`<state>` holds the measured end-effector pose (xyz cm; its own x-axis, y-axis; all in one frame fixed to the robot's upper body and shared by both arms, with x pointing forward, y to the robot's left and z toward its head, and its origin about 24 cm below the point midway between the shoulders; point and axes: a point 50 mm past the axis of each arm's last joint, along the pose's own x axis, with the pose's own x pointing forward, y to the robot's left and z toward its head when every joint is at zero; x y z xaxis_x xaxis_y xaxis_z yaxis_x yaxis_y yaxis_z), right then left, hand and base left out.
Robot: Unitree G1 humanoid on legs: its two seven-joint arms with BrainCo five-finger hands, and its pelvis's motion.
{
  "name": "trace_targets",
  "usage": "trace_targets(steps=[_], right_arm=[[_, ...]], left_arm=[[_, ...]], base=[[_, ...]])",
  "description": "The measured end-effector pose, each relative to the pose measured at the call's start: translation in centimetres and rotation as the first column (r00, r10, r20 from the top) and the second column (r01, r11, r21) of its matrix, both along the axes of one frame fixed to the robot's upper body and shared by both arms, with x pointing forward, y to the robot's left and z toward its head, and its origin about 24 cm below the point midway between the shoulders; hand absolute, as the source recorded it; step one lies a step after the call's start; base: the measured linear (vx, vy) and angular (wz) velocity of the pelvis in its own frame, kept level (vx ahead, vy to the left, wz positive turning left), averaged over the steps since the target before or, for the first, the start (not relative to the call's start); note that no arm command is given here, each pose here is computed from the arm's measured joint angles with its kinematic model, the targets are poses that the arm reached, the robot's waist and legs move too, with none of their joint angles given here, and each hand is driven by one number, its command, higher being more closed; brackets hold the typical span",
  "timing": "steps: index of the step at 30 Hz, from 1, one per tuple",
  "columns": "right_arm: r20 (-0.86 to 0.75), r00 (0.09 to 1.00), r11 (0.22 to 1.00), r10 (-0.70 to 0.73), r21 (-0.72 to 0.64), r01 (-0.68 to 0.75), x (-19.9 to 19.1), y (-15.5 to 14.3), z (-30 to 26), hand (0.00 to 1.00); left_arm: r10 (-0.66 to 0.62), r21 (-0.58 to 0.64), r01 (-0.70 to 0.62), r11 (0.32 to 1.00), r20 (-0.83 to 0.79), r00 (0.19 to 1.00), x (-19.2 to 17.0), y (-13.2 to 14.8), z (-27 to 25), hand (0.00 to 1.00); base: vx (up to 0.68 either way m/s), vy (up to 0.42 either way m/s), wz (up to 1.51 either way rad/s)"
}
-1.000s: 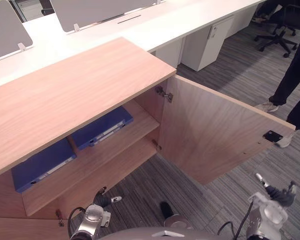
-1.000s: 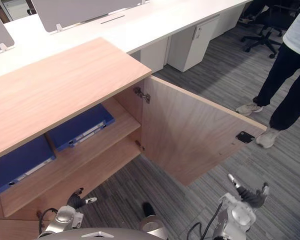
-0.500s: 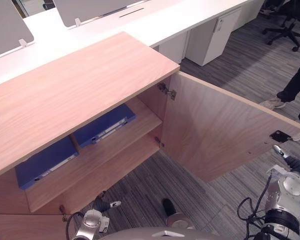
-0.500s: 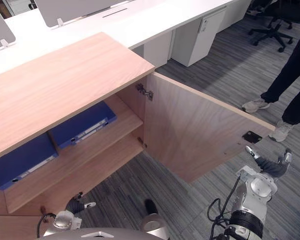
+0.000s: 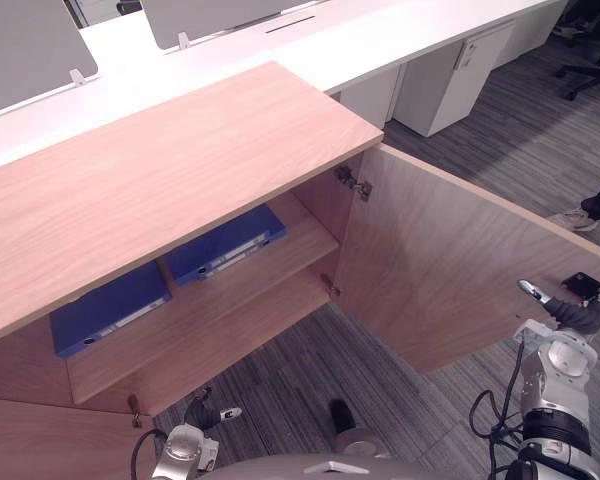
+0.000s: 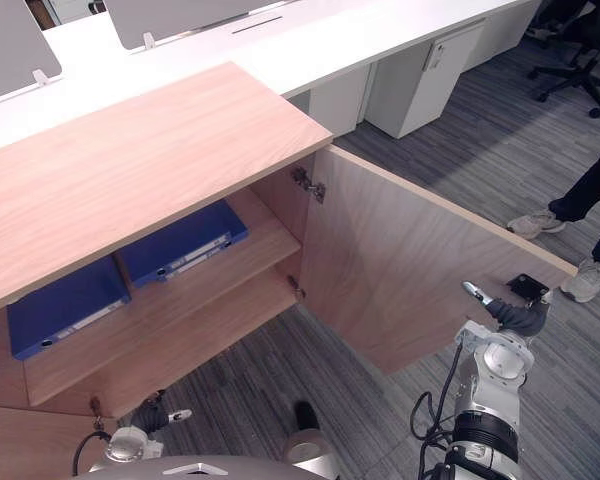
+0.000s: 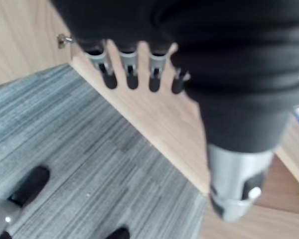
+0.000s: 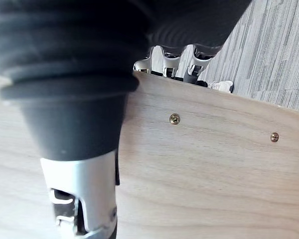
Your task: Walk over to the cabinet, pick up the folder, carry it to the office cabinet, place the folder inside the office cabinet, then close the office cabinet door
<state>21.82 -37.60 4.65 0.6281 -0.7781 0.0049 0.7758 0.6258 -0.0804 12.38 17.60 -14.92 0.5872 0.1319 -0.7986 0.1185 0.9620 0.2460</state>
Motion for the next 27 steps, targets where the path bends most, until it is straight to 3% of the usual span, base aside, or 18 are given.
trace_targets(steps=[14,27], right_arm=[[0.064,0.998,0.989,-0.030,0.146,0.021,-2.8,6.6,-3.7,0.00],[-0.004,0.990,0.973,0.142,0.183,-0.139,-6.9,13.5,-5.2,0.00]], left_arm=[[0.000,0.002,0.000,1.000,0.012,1.000,0.5,-0.2,0.1,0.00],[-0.016,0.046,0.015,0.999,0.006,1.000,0.7,-0.4,0.1,0.00]], base=[[-0.08,-0.054,-0.01],[-0.08,-0.045,-0.08]])
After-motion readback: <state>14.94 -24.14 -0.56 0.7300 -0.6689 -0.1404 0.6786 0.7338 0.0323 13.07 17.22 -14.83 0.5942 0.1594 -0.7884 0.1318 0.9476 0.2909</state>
